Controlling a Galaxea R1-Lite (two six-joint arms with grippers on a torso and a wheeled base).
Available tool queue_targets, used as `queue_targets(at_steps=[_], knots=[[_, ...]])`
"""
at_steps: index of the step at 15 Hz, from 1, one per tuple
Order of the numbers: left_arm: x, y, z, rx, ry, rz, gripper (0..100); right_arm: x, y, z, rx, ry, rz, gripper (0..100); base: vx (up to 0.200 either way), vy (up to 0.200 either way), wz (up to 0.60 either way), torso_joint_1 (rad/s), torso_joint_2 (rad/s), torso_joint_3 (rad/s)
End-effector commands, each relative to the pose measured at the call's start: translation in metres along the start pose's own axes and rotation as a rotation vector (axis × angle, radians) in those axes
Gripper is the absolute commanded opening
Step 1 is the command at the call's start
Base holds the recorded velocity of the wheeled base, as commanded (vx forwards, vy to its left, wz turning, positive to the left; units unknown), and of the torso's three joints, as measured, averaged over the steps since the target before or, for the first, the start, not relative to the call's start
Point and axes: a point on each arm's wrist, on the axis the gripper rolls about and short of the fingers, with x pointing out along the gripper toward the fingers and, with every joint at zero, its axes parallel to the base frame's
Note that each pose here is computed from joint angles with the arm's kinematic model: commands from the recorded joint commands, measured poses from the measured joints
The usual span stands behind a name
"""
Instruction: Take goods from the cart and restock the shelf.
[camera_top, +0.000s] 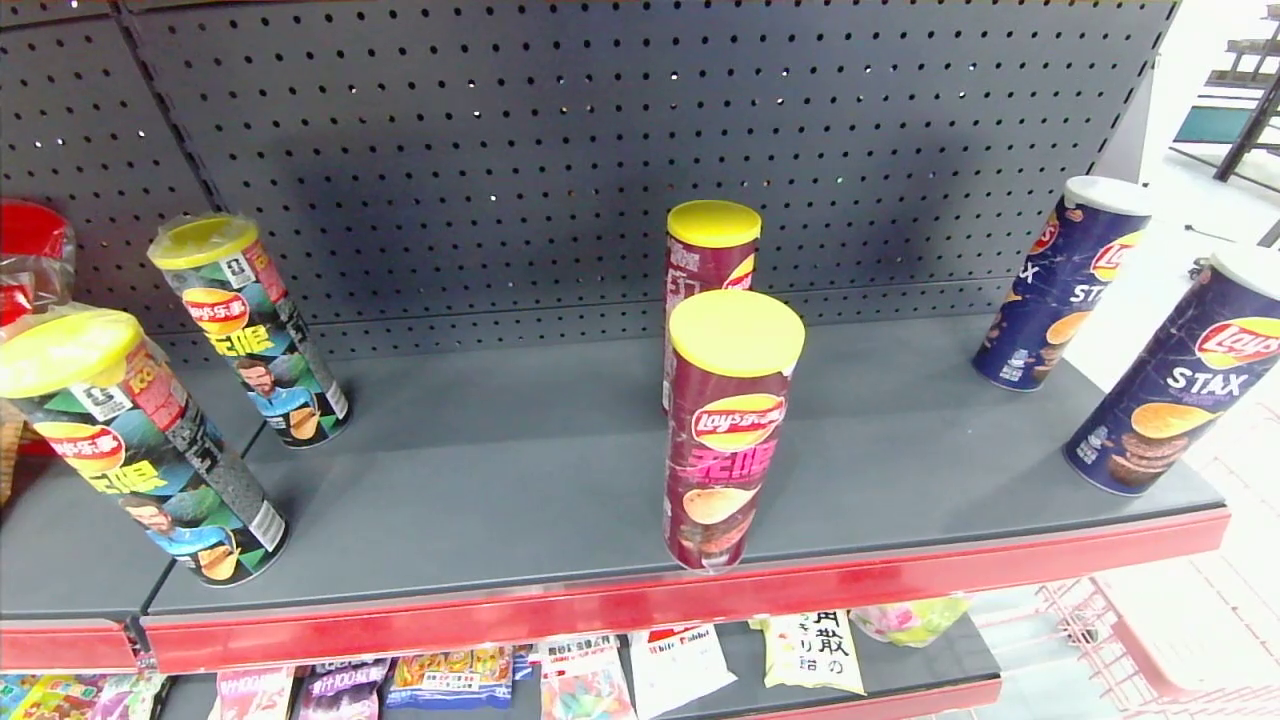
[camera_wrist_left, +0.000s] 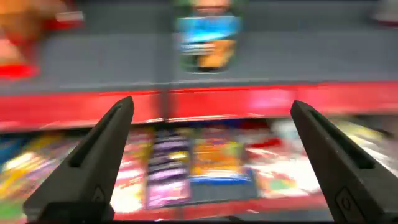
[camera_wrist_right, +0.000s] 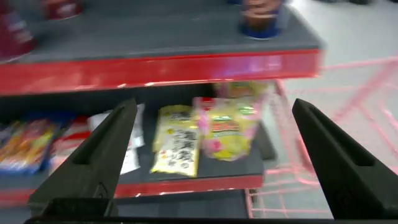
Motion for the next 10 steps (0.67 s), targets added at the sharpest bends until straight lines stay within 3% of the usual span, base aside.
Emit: queue_targets(at_steps=[1, 3, 5, 6, 7, 9, 10], knots=[[0.003, 0.001, 0.000, 0.033, 0.040, 0.150, 100, 0.003, 0.001, -0.008, -0.029, 0.016, 0.030, 100, 0.000, 0.000, 0.00, 0.000, 0.00, 0.000], [0.003, 0.004, 0.001, 0.035, 0.040, 0.264, 100, 0.003, 0.000, -0.008, -0.008, 0.005, -0.004, 100, 0.000, 0.000, 0.00, 0.000, 0.00, 0.000], [0.006, 0.002, 0.001, 0.046, 0.074, 0.286, 100, 0.003, 0.000, -0.008, -0.007, 0.005, -0.007, 100, 0.000, 0.000, 0.00, 0.000, 0.00, 0.000], [0.006, 0.000, 0.001, 0.042, 0.070, 0.157, 100, 0.003, 0.000, -0.008, -0.004, 0.005, -0.007, 100, 0.000, 0.000, 0.00, 0.000, 0.00, 0.000], [0.005, -0.001, 0.001, 0.044, 0.069, 0.085, 100, 0.003, 0.000, -0.008, -0.002, 0.005, -0.007, 100, 0.000, 0.000, 0.00, 0.000, 0.00, 0.000], [0.011, -0.002, 0.002, 0.064, 0.143, 0.146, 100, 0.003, 0.000, -0.008, -0.002, 0.005, -0.007, 100, 0.000, 0.000, 0.00, 0.000, 0.00, 0.000], [0.015, -0.003, 0.003, 0.078, 0.185, 0.229, 100, 0.003, 0.000, -0.008, -0.002, 0.005, -0.007, 100, 0.000, 0.000, 0.00, 0.000, 0.00, 0.000]])
